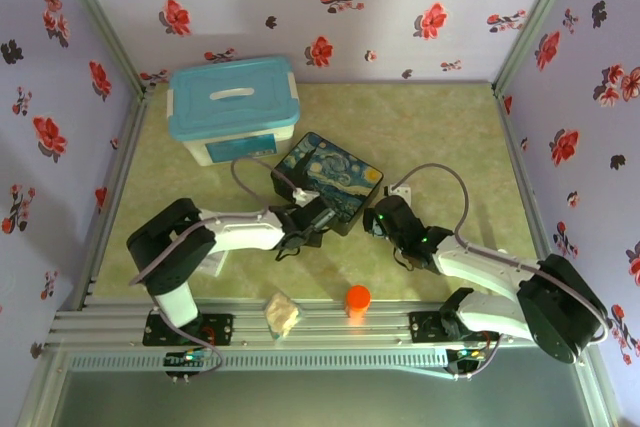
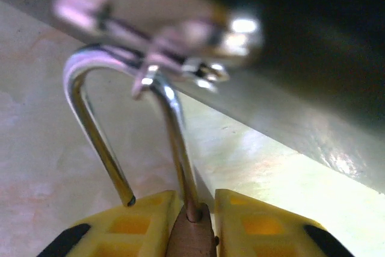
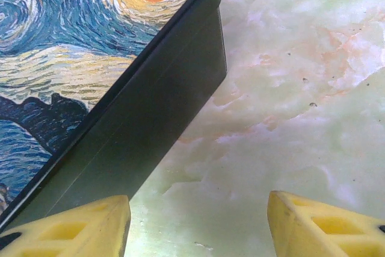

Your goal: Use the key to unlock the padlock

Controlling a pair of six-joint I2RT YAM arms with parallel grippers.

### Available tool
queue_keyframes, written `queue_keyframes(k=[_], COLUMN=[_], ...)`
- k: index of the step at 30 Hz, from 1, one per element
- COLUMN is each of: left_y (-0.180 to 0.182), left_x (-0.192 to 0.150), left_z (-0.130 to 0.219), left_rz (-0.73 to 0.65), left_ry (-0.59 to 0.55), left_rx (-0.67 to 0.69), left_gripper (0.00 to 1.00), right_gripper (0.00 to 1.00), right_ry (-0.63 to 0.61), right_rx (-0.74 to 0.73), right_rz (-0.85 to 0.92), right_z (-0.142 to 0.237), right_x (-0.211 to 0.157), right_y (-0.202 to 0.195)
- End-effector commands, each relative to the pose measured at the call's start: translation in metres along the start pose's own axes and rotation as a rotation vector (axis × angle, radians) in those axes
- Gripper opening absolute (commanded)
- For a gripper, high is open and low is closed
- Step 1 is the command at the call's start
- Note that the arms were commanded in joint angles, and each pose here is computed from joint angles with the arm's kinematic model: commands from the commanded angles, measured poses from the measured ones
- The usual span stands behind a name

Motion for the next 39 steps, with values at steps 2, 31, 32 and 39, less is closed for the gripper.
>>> queue_keyframes(k=[2,31,32,39], left_y=[0.013,-0.022,-0.016,0.011], left_x=[-0.024,0.004,0.007,0.019], left_z=[-0.009,0.062,0.066,0.078], left_rz=[-0.12,-0.112,-0.083,0.068], left_ry=[0.077,-0.079,-0.086,-0.144], left_rx=[0.138,-0.044,-0.078,-0.257], left_gripper=[0.3,0.41,0.45,0.52], right_gripper=[0.61,0.62,0.62,0.65], right_ry=[-0.016,-0.043,-0.057,-0.113], right_rx=[-0.001,0.169,0.21,0.207], right_rz=[-0.05,-0.052,-0.049,-0.129], right_z=[0.002,0.019,0.021,0.032], right_x=[-0.002,-0.012,-0.011,0.003], right_y=[-0.004,-0.002,0.002,0.001])
Point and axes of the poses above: each hand's point on the last joint's axis, 136 mm out from that joint toward the fingers, its own z axis back along the fingers, its own y axis along the line the jaws close on, x = y × z, the point moved 7 cm from there along z, back along the fingers, and after that the axes turned 4 degrees about z, right-handed, at the moved point
